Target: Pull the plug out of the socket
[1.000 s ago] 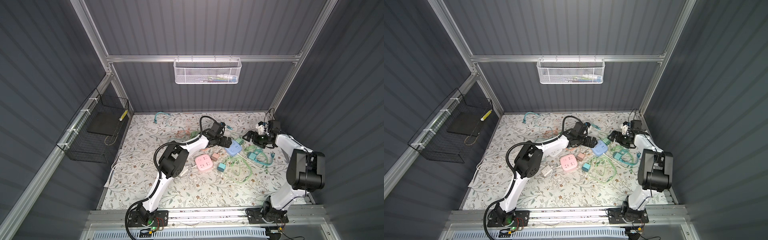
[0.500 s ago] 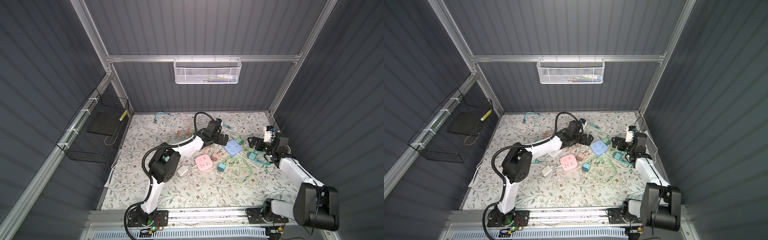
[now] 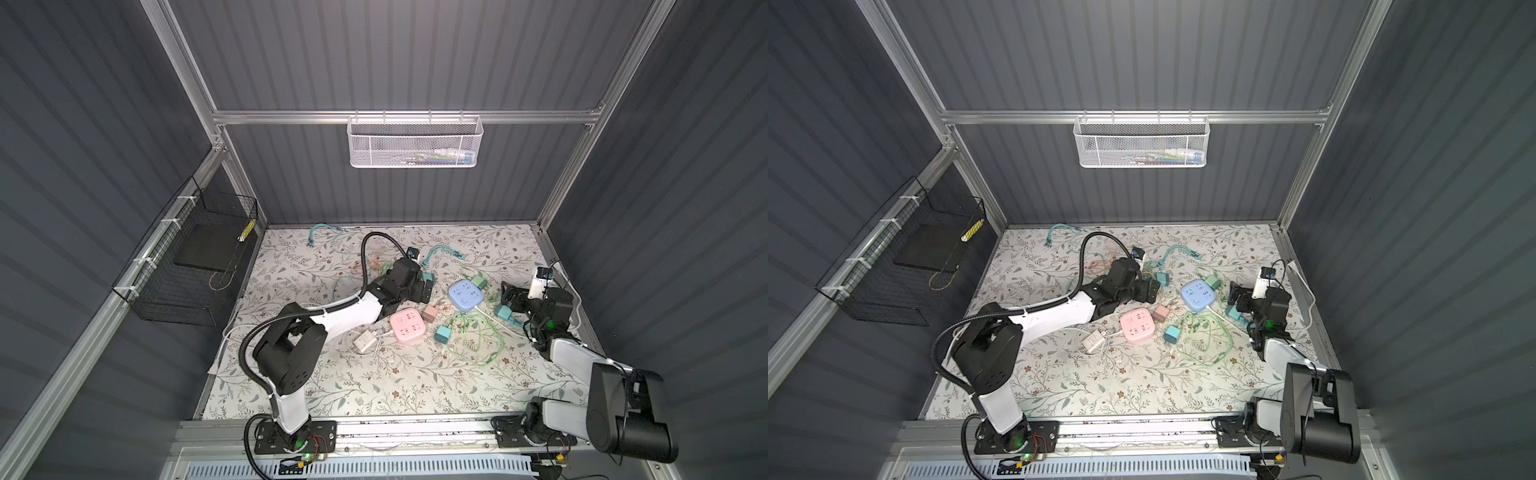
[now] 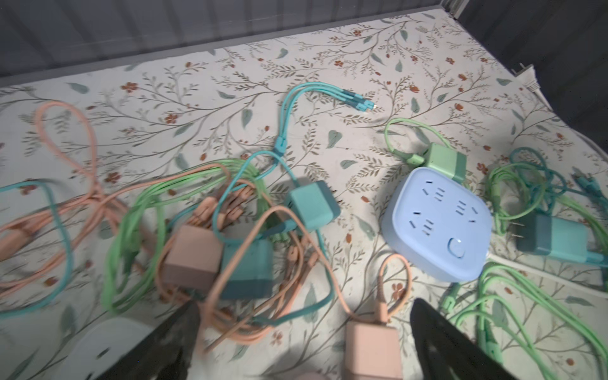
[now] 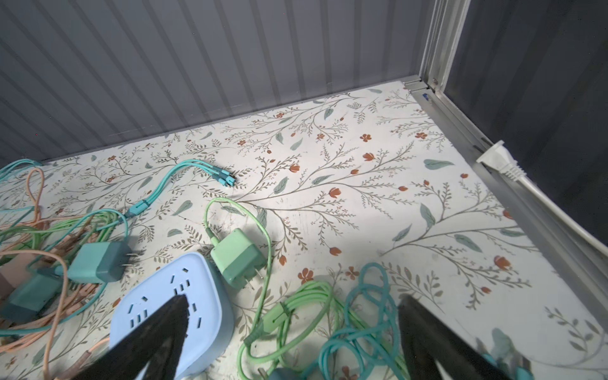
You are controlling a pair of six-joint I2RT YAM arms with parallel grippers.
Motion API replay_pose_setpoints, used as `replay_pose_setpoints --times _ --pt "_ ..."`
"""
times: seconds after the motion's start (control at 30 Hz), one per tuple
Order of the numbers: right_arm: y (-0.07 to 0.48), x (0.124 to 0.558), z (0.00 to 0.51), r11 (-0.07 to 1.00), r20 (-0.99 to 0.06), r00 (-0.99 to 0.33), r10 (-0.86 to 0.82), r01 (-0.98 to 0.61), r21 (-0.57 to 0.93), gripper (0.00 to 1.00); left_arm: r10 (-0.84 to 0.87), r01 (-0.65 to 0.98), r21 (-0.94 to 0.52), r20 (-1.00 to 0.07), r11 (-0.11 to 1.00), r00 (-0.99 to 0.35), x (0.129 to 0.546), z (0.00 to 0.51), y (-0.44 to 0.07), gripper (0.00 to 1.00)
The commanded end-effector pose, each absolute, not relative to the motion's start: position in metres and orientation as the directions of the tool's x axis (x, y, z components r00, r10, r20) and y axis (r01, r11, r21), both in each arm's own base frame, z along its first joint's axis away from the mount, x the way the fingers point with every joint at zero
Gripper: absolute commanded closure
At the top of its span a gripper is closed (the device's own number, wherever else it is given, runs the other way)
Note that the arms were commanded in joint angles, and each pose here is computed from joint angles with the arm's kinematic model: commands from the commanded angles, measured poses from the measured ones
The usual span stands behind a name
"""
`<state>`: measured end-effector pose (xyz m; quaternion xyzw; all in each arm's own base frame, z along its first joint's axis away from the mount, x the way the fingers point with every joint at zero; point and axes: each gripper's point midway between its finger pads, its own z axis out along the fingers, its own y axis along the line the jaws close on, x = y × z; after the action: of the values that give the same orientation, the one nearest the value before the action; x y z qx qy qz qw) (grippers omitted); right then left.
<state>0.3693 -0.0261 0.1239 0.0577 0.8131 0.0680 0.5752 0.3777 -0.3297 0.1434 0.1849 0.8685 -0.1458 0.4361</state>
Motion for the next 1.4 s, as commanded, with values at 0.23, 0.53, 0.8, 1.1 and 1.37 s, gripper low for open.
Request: replay_pose_setpoints --times 0.23,0.53,0.8,1.1,1.37 --pt "-0.026 0.381 0.129 0.989 -0.966 -0.219 0.138 -0.016 0.145 0.01 0.258 0.208 0.183 -0.868 0.961 -0.424 0.366 0.170 -0.224 0.00" --pt "-0.021 0.385 0.121 0.994 -0.967 -0.234 0.105 -0.010 0.111 0.01 0.215 -0.095 0.279 -0.882 0.956 -0.420 0.368 0.165 -0.097 0.00" --pt "-0.020 0.385 0.120 0.994 -0.966 -0.238 0.104 -0.010 0.110 0.01 0.102 -0.225 0.206 -0.911 0.952 -0.399 0.379 0.126 -0.008 0.00" --pt "-0.020 0.385 0.121 0.994 -0.966 -0.238 0.104 -0.011 0.109 0.01 0.029 -0.107 0.071 -0.936 0.992 -0.350 0.403 0.072 0.002 0.00" --pt "-0.021 0.385 0.120 0.994 -0.966 -0.238 0.103 -0.007 0.108 0.01 0.045 -0.023 0.060 -0.909 0.998 -0.415 0.420 0.063 -0.008 0.00"
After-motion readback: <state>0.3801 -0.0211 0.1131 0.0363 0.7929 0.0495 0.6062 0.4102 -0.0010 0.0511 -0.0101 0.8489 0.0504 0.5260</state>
